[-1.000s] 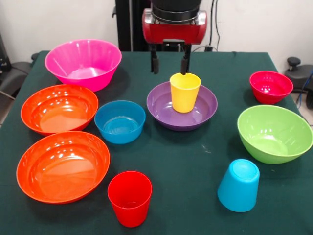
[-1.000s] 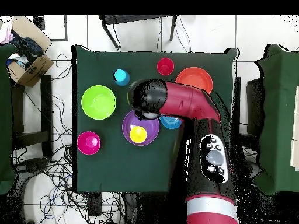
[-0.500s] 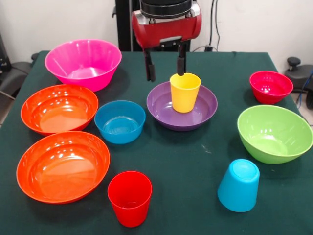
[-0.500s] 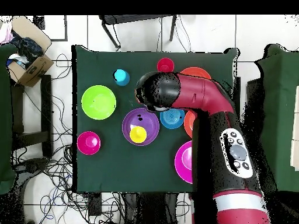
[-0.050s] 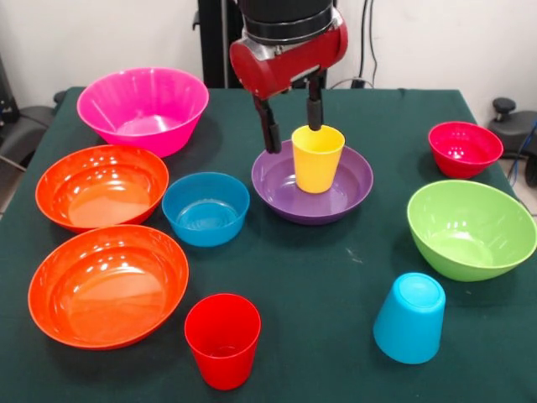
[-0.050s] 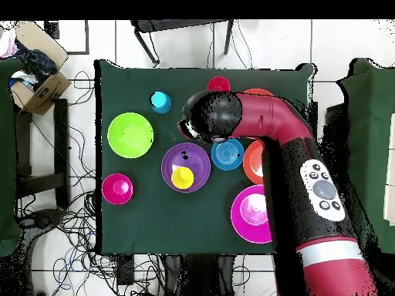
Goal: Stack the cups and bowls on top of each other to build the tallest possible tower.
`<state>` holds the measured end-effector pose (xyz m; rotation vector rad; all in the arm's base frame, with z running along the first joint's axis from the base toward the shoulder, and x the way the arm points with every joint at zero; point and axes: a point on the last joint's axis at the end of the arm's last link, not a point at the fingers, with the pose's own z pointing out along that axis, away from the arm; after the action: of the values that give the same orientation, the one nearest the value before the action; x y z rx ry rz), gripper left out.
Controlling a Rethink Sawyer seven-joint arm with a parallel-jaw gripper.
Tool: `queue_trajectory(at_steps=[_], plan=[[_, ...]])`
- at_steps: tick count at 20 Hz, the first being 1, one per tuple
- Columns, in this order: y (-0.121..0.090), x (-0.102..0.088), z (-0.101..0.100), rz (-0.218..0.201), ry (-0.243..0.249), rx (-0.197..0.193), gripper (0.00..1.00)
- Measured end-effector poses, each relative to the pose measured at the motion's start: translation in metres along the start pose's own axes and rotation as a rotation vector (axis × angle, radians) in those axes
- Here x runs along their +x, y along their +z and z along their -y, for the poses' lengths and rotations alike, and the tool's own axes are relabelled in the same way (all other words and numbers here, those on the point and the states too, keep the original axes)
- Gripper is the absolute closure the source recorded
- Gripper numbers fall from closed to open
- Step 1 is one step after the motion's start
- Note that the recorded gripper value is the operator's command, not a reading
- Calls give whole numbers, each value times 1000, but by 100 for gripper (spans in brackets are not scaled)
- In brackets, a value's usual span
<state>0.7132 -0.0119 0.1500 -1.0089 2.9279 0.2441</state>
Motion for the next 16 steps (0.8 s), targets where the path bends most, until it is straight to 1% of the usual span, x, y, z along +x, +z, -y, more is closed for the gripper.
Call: queue_trajectory(at_steps=[3,6,10,12,13,16], plan=[[4,6,3,-12,-99,-21,0],[6,17,13,-20,-196,-37,0],[7,33,29,-23,-274,-39,0],[5,43,39,-24,-299,-30,0],[4,54,51,-24,-324,-19,0],[2,69,65,-26,-346,-5,0]])
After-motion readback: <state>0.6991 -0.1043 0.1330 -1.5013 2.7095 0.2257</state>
